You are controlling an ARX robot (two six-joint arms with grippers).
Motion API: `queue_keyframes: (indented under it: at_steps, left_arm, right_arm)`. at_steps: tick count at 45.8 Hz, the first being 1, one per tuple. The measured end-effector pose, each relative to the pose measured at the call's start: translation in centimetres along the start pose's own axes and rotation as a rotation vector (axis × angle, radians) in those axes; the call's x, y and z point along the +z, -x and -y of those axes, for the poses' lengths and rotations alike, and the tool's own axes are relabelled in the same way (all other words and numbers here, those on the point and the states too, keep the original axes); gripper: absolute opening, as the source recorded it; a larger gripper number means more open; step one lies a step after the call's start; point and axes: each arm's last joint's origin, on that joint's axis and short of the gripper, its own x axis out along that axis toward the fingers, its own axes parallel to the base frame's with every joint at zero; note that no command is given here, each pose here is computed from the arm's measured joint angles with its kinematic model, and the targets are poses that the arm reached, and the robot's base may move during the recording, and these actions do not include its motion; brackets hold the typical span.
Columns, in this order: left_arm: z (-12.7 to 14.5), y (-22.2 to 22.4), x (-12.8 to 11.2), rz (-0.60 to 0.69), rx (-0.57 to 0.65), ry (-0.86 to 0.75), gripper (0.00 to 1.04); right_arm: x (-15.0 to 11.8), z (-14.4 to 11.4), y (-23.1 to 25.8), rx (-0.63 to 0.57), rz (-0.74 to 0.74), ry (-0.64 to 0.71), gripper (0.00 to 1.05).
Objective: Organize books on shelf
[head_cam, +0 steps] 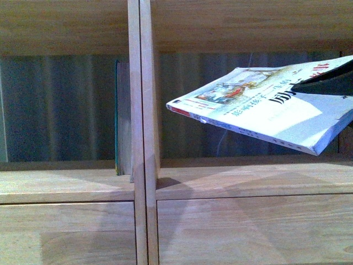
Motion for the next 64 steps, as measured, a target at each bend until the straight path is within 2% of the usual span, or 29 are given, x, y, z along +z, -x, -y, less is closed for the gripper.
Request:
queue_keyframes:
  at_steps: [3,9,14,23,35,52,64]
  left_arm:
    - [0.4,-0.9,1.3,-0.019,-0.178,0.091,0.97]
    - [1.7,-2.7,3.6,-0.004,-0.395,0.179,0.97]
    - [3.0,-4.7,5.2,0.051,-0.488,0.292,0.97]
    - [6.6,-6.7,5.9,0.054,-0.657,0.372,0.97]
    - [9.0,-8.3,5.5,0.038,-0.728,0.446,0.97]
    - [9.9,-8.9,6.3,0.059,-0.746,0.455,0.97]
    - [10.5,-9.0,6.4,0.064,-0.753,0.458,0.97]
  right_arm:
    - [-0.5,-0.3,-0.2,0.011,-0.013,0.004,0.07]
    - [-1.6,-1.0,-0.7,0.03,-0.039,0.008,0.07]
    - [-2.4,-1.8,-1.1,0.054,-0.062,0.009,0.07]
    - [-2.8,-3.5,-1.6,0.1,-0.077,0.02,0.07]
    - [-3.5,-5.0,-1.5,0.15,-0.095,0.001,0.07]
    - [-5.0,-8.1,0.3,0.256,-0.177,-0.032,0.07]
    - [-7.6,-8.6,0.4,0.259,-0.252,-0.057,0.07]
